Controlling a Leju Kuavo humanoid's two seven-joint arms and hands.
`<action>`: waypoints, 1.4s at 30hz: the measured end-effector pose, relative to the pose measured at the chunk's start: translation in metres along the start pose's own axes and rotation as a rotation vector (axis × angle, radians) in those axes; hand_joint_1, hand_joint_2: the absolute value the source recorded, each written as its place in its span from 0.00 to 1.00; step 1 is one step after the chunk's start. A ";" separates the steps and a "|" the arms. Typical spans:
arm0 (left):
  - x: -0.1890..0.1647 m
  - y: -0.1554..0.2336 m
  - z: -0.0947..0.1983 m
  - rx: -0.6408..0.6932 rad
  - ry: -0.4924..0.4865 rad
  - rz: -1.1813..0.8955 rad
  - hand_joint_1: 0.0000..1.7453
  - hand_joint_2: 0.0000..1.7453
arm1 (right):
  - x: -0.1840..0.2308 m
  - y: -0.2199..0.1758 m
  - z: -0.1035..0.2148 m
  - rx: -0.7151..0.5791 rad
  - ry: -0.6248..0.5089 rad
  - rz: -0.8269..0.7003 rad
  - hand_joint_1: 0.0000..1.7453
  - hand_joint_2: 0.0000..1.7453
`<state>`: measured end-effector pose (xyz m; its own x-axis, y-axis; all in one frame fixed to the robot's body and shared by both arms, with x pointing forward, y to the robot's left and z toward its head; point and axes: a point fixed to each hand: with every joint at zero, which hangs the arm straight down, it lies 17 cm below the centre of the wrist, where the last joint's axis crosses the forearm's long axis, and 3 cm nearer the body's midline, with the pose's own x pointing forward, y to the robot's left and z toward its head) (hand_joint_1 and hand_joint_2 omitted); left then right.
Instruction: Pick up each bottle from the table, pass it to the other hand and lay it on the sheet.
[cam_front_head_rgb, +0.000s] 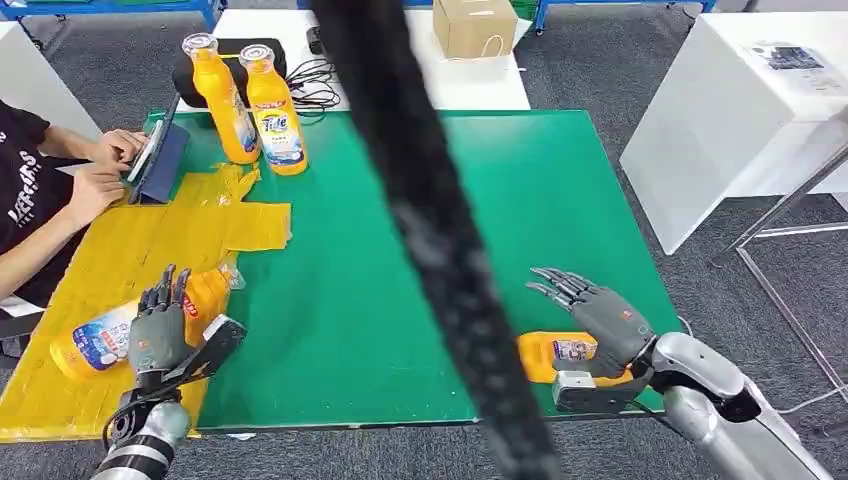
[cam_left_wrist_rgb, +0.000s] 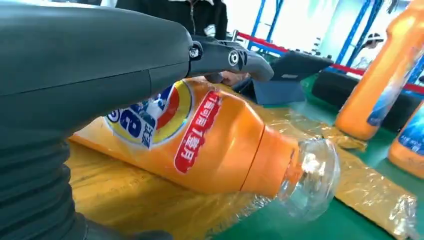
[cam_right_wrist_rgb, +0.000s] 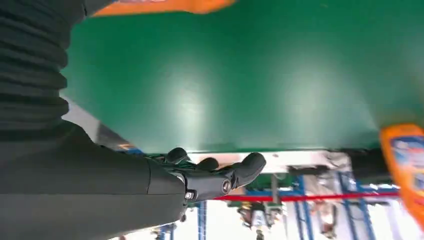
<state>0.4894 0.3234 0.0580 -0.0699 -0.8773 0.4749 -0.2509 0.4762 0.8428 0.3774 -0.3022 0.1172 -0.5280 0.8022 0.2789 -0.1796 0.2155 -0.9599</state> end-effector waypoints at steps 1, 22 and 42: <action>0.001 0.001 0.001 0.005 0.000 0.005 0.00 1.00 | -0.003 0.000 0.004 0.003 0.009 0.003 0.00 1.00; 0.013 0.008 0.001 0.042 -0.023 0.027 0.00 1.00 | -0.016 -0.001 0.018 0.013 0.050 0.014 0.00 1.00; 0.110 0.089 0.011 0.195 -0.206 0.492 0.00 1.00 | -0.087 0.047 0.130 0.184 0.409 -0.005 0.00 1.00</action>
<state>0.4484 0.2687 0.1822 -0.4053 -0.5575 0.7245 -0.3134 0.8293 0.4627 0.3072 -0.4343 0.0520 -0.1617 0.9636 0.2127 -0.3453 0.1467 -0.9270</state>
